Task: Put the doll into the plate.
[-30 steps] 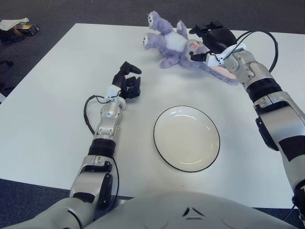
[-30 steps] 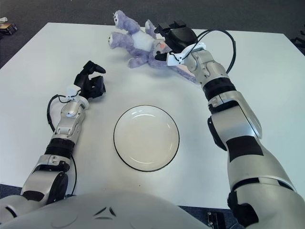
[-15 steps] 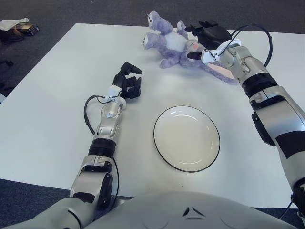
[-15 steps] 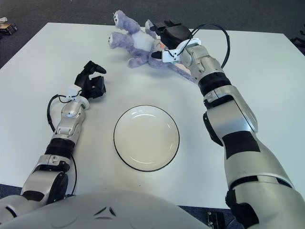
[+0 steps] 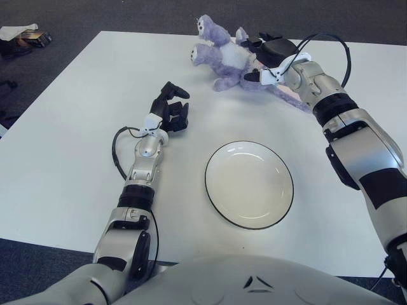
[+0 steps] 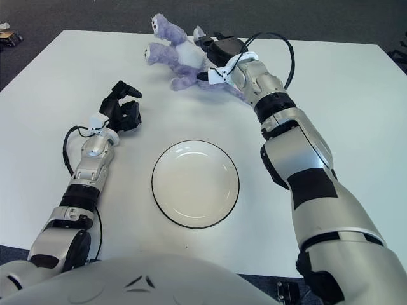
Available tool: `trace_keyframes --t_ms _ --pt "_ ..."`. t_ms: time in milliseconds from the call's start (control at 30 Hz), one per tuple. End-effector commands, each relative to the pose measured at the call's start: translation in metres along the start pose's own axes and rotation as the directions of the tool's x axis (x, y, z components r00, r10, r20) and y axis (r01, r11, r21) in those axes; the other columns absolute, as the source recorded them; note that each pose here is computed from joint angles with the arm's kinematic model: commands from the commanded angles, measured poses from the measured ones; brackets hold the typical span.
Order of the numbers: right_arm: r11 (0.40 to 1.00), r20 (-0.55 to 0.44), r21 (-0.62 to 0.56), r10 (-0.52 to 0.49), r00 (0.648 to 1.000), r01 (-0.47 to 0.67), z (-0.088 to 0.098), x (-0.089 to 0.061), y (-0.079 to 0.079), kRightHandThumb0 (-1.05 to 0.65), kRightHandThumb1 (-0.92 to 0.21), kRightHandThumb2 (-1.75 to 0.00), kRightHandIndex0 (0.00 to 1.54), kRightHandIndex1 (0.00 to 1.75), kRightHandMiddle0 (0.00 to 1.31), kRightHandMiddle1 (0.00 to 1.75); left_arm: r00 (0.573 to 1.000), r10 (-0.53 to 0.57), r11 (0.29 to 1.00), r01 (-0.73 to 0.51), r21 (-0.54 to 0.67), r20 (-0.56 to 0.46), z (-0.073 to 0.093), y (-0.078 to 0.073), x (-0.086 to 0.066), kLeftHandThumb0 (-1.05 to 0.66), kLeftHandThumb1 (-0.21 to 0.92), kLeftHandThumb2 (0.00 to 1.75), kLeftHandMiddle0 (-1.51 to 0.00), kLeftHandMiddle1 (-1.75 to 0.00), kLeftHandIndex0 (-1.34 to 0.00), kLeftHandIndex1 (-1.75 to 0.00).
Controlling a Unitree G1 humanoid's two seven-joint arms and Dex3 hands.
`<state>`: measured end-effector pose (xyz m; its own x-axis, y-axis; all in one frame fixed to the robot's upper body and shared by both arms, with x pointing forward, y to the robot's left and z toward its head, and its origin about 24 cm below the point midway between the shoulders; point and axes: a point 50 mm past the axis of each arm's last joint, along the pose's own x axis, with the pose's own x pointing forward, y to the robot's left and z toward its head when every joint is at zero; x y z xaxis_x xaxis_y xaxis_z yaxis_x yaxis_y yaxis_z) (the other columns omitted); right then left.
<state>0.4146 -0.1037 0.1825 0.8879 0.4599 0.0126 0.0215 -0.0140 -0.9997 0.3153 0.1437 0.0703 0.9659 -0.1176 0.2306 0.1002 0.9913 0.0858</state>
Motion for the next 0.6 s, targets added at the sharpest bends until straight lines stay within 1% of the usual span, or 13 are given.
trace_keyframes --t_ms 0,300,567 --pt "1.000 0.008 -0.014 -0.021 1.000 0.021 0.0061 0.0051 -0.0083 -1.05 -0.92 -0.86 0.00 0.00 0.00 0.31 0.997 -0.005 1.000 0.004 -0.022 -0.072 -0.0184 -0.0011 -0.0151 -0.39 0.62 0.93 -0.98 -1.75 -0.38 -1.75" --pt "1.000 -0.014 -0.004 -0.015 1.000 0.015 0.0120 0.0100 -0.0046 -1.05 -0.92 -0.80 0.00 0.00 0.00 0.35 0.996 -0.003 0.998 -0.002 -0.059 -0.087 -0.0186 -0.0006 -0.0156 -0.39 0.65 0.90 -0.99 -1.75 -0.36 -1.75" --pt "1.000 -0.045 0.008 -0.006 0.999 0.006 0.0153 0.0134 -0.0007 -1.05 -0.92 -0.74 0.02 0.01 0.00 0.41 0.997 0.002 0.998 -0.006 -0.057 -0.077 -0.0185 -0.0013 -0.0160 -0.38 0.66 0.88 -1.00 -1.75 -0.35 -1.75"
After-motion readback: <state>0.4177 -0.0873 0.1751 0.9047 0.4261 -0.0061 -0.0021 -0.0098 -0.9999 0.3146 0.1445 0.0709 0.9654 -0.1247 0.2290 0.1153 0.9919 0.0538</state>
